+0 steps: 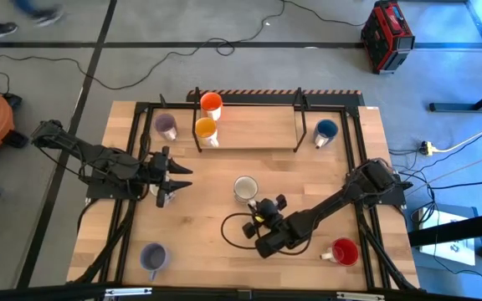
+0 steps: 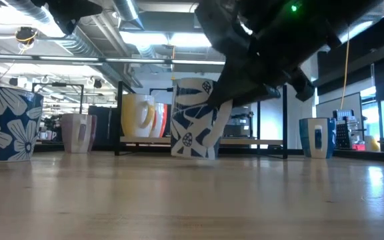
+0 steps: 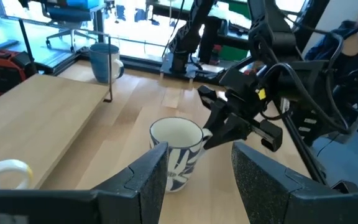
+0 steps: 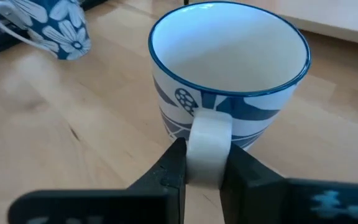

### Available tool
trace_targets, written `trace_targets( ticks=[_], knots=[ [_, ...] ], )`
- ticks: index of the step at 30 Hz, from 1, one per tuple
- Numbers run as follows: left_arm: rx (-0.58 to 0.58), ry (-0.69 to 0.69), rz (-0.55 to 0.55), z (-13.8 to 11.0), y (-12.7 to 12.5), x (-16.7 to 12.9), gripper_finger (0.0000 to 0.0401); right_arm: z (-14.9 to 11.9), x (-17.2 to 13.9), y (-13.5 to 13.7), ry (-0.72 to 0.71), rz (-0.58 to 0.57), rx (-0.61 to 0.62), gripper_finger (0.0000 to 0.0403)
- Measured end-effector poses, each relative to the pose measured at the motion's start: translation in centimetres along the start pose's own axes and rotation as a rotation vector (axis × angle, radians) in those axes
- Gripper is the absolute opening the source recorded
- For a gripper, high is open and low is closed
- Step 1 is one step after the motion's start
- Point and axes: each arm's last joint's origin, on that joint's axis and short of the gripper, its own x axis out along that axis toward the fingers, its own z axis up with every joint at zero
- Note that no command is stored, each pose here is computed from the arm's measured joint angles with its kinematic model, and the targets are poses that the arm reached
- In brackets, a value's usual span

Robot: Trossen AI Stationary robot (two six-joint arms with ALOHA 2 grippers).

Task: Place coffee mugs
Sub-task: Put the right white mug on the shelf

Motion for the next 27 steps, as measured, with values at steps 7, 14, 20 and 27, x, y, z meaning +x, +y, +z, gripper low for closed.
trace_targets(
  ticks=[7, 14, 20, 27],
  knots=[
    [0.003, 0.009, -0.005, 0.0, 0.3, -0.6, 0.0172, 1.2, -0.8, -0.1, 0.011, 0.021, -0.029, 0.0043],
    [-0.014, -0.020, -0.032, 0.3, 0.5, -1.3, 0.0172, 3.0, -1.8, 0.4, 0.036, 0.027, -0.058, 0.0043],
    [-0.020, -0.031, -0.038, 0.4, 0.8, -2.0, 0.0172, 5.6, -2.7, 1.3, 0.082, 0.002, -0.095, 0.0043],
    [-0.020, -0.030, -0.038, 0.4, 1.0, -2.4, 0.0172, 9.7, -3.4, 2.1, 0.073, -0.032, -0.079, 0.0043]
  ],
)
